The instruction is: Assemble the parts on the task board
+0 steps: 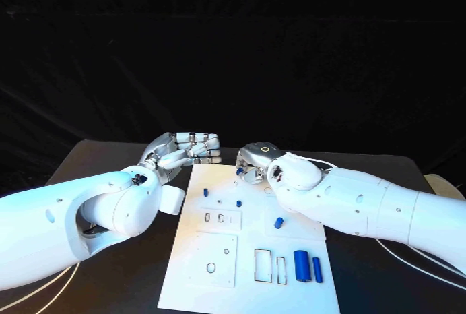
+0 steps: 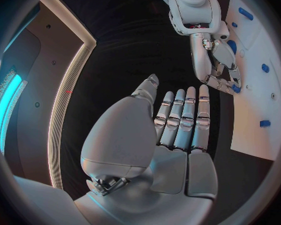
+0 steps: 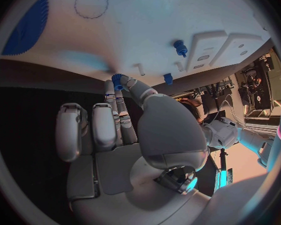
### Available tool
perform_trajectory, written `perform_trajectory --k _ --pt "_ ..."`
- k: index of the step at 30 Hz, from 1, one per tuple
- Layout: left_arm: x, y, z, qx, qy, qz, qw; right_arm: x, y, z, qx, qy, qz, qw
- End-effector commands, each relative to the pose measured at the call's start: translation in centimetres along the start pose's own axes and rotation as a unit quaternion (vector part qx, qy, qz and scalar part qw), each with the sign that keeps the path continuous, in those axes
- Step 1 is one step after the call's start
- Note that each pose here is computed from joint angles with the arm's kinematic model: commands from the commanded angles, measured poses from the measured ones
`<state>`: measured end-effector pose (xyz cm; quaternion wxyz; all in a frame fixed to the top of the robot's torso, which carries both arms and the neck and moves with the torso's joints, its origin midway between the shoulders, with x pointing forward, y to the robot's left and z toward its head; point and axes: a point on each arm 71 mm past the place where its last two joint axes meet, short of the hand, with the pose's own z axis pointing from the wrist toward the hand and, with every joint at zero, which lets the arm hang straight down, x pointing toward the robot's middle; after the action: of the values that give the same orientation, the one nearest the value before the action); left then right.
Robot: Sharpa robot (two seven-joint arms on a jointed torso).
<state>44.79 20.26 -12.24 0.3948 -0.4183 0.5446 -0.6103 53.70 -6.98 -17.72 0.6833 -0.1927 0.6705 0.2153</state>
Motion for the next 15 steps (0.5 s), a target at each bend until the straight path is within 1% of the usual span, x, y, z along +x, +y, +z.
perform_trajectory --k 1,8,11,15 --pt "0.24 -0.16 0.05 0.003 0.011 -0.002 1.0 0.1 0.0 0.0 0.005 0.004 -0.009 1.0" --pt "0.0 -0.15 0.08 0.003 0.008 0.0 1.0 -0.1 -0.1 -0.3 0.005 -0.007 -0.004 1.0" --pt "-0.16 -0.14 0.11 0.003 0.006 0.0 1.0 -0.2 -0.3 -0.8 0.005 -0.011 -0.001 1.0" --pt "-0.44 -0.12 0.14 0.003 0.002 0.002 1.0 -0.7 -1.0 -2.2 0.007 -0.018 0.007 1.0"
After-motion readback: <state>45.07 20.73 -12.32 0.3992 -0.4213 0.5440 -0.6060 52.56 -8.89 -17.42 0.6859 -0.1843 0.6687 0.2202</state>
